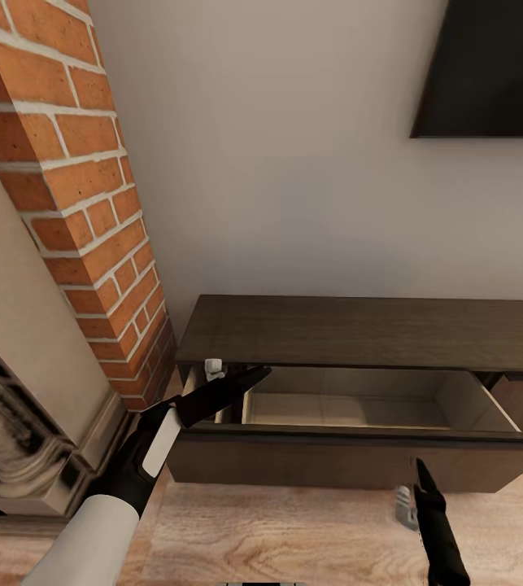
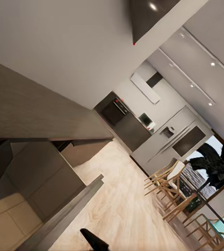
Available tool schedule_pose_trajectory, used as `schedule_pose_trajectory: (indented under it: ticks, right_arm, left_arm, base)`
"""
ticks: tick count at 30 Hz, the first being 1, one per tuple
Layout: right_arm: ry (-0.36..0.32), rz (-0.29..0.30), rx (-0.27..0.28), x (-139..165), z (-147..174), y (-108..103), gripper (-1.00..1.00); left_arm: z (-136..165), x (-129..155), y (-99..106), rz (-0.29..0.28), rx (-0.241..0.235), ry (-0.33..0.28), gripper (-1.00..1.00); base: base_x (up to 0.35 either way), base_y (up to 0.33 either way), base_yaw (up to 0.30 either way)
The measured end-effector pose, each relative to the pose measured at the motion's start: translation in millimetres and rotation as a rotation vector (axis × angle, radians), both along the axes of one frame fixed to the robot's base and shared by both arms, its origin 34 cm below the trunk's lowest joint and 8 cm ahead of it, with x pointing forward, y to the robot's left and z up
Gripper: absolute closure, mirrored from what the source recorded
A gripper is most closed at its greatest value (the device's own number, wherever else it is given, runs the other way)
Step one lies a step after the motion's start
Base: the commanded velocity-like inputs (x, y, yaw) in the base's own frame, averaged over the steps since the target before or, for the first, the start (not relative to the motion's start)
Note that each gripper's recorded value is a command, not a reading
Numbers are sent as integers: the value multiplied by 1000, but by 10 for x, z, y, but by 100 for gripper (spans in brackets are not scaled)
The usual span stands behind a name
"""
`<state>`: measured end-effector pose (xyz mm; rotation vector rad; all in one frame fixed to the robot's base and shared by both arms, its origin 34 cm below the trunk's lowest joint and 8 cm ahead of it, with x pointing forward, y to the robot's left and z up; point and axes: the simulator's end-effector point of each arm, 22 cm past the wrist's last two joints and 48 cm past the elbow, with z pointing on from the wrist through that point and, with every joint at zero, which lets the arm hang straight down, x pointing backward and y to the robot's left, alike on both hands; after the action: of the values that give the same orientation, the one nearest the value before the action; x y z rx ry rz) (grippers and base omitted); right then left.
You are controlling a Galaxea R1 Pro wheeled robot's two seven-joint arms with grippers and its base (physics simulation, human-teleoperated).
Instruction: Place each of the two pumpkins and all three candles from the living room inside a cabinet in the living room (use any cabinet), then make sure every cabinet is closed, and position the cauldron so it is next to a table in the living room.
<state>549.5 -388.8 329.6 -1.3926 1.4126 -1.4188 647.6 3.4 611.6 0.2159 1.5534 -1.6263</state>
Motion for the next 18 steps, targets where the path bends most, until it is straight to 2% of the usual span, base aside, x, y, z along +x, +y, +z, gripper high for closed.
schedule_pose_trajectory:
  ticks: [2,5,8,12,15,17,18]
  right_arm:
    - [8,-48,-15,-68,5,-253,-100]
    - [22,-87,-40,-156,5,-512,-100]
    - [33,-102,-66,-211,21,-697,-100]
    - [54,-137,-108,-338,66,-1086,-100]
    - [55,-203,-135,-465,182,-1536,-100]
    - [43,-265,-168,-563,343,-1937,-100]
    - [40,-274,-178,-579,384,-2019,-100]
  left_arm:
    - [-3,0,0,0,0,1,-100]
    - [-5,0,0,0,0,1,-100]
    - [-8,-1,-1,0,0,2,-100]
    - [-16,0,-1,0,1,4,-100]
    - [-18,0,-1,0,1,5,-100]
    - [-18,1,-1,1,1,5,-100]
    - [-19,1,-1,1,1,5,-100]
  base:
    - [0,0,0]
    - [0,0,0]
    - [0,0,0]
    - [0,0,0]
    - [0,0,0]
    - [0,0,0]
    - [0,0,0]
